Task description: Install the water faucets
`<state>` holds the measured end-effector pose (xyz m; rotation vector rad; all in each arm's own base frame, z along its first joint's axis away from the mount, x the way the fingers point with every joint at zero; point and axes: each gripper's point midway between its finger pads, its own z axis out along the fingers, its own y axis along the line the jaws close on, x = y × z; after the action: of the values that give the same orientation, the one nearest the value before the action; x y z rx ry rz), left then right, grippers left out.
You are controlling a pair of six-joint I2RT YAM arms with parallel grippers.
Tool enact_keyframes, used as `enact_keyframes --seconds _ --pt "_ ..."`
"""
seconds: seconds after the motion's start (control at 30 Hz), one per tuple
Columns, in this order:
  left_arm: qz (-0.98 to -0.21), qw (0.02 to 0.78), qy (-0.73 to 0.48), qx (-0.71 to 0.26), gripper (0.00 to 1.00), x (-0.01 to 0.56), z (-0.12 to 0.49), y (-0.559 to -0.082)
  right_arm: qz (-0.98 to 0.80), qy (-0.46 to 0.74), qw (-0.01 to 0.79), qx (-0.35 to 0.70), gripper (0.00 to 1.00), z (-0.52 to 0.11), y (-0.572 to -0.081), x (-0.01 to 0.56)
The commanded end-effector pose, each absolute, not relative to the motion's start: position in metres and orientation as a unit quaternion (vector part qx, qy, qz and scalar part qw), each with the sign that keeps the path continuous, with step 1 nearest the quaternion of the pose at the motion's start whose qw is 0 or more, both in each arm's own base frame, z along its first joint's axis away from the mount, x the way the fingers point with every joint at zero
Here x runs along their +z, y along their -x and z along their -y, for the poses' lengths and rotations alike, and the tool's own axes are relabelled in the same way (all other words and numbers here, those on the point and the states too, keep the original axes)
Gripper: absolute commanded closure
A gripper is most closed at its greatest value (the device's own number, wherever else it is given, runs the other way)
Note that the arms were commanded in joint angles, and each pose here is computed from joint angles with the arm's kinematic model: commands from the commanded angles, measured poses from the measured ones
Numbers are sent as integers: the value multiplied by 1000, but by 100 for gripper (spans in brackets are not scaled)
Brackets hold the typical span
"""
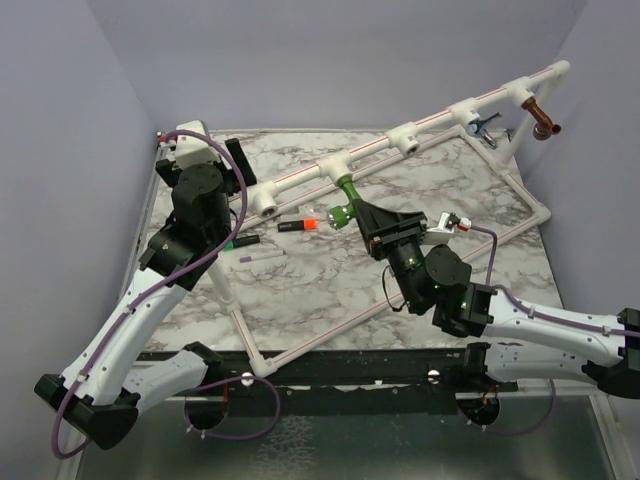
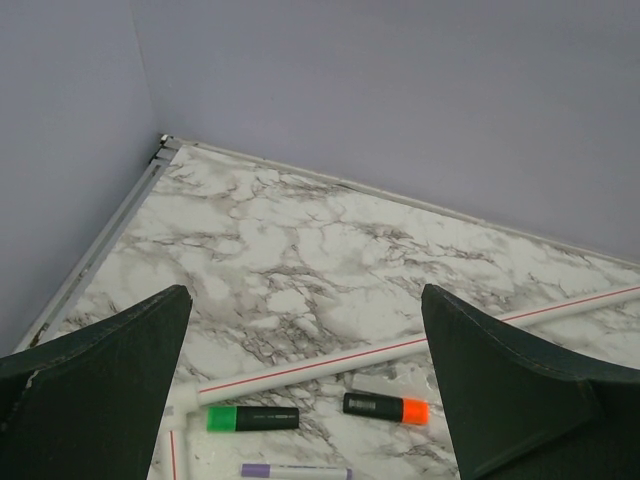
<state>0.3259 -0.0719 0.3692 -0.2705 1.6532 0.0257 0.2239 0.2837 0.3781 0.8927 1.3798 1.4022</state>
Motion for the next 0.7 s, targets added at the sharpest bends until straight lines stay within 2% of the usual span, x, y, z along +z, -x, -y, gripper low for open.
enact_keyframes --seconds 0.0,0.2,0.5,0.67 --pt "-859 507 -26 64 1 248 88 -293 -589 -346 440 582 62 -300 -216 363" --pt "-860 506 -26 65 1 247 88 -293 -583 -322 452 593 46 -296 -210 370" --pt "-859 506 -26 68 1 248 87 -293 -589 -311 471 579 40 -277 -206 368" --pt "-860 506 -26 67 1 247 88 -294 -588 -286 493 574 39 -264 -201 374"
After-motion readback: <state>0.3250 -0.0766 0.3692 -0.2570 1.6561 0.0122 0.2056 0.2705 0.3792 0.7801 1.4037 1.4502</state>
